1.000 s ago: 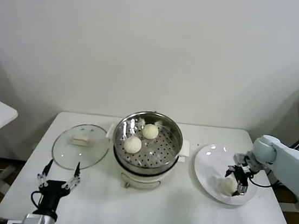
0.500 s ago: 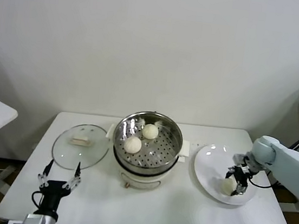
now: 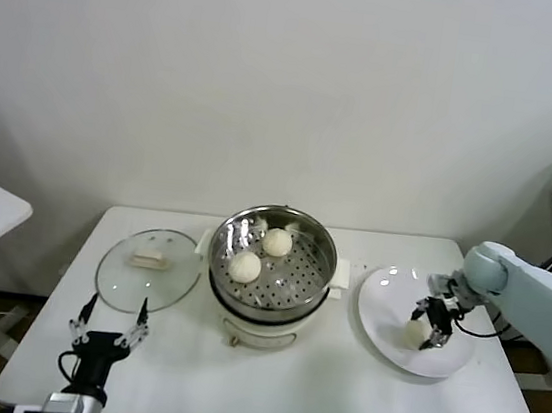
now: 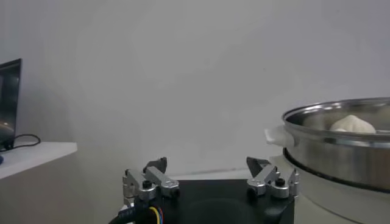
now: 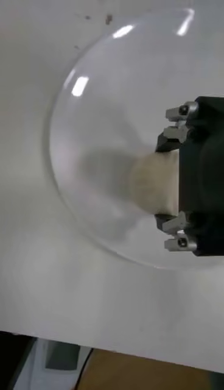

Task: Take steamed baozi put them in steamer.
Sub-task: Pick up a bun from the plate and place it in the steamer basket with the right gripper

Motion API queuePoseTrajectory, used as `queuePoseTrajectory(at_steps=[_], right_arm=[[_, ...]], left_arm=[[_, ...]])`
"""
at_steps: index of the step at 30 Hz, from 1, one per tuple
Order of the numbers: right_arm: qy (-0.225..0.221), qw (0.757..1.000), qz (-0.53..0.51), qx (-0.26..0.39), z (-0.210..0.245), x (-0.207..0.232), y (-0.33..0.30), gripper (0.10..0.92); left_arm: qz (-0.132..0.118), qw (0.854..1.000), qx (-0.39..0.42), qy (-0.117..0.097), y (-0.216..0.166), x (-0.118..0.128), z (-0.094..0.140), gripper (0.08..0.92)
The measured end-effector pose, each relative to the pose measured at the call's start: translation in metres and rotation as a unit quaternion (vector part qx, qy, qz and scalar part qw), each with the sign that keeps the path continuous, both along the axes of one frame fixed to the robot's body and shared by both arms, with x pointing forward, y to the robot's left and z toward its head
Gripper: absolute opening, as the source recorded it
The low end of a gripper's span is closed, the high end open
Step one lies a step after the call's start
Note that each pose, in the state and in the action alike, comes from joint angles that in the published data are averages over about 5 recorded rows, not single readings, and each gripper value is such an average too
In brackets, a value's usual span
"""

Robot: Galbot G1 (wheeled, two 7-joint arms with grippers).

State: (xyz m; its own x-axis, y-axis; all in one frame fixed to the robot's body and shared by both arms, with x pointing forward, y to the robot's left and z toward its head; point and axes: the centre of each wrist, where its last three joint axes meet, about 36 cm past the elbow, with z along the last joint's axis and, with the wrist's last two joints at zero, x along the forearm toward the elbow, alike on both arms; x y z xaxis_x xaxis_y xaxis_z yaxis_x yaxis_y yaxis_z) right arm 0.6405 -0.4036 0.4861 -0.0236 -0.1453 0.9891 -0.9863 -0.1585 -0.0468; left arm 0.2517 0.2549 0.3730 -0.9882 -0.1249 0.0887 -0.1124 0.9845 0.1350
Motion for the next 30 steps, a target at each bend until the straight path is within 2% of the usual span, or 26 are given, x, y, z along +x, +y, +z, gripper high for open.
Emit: queuePoseTrajectory(at_steps=[8, 13, 21, 30], right_arm=[[-0.051, 0.993, 0.104, -0.009, 0.085, 0.029, 0.045, 0.662], [-0.100, 0.971, 0.212, -0.043, 0.146, 0.036, 0.084, 0.662], [-0.157, 0.898, 0.396, -0.106, 0.202, 0.017, 0.161, 0.662], [-0.193, 0.811, 0.533, -0.146, 0.214, -0.014, 0.243, 0.662]], left_arm=[[-0.004, 1.000, -0.004, -0.006, -0.002, 0.000, 0.004, 0.823], [-0.006, 1.000, -0.004, -0.004, -0.003, -0.002, 0.004, 0.823], [-0.004, 1.000, -0.003, -0.004, -0.002, 0.000, 0.005, 0.823], [-0.006, 1.000, -0.003, 0.003, -0.005, -0.003, 0.002, 0.823]])
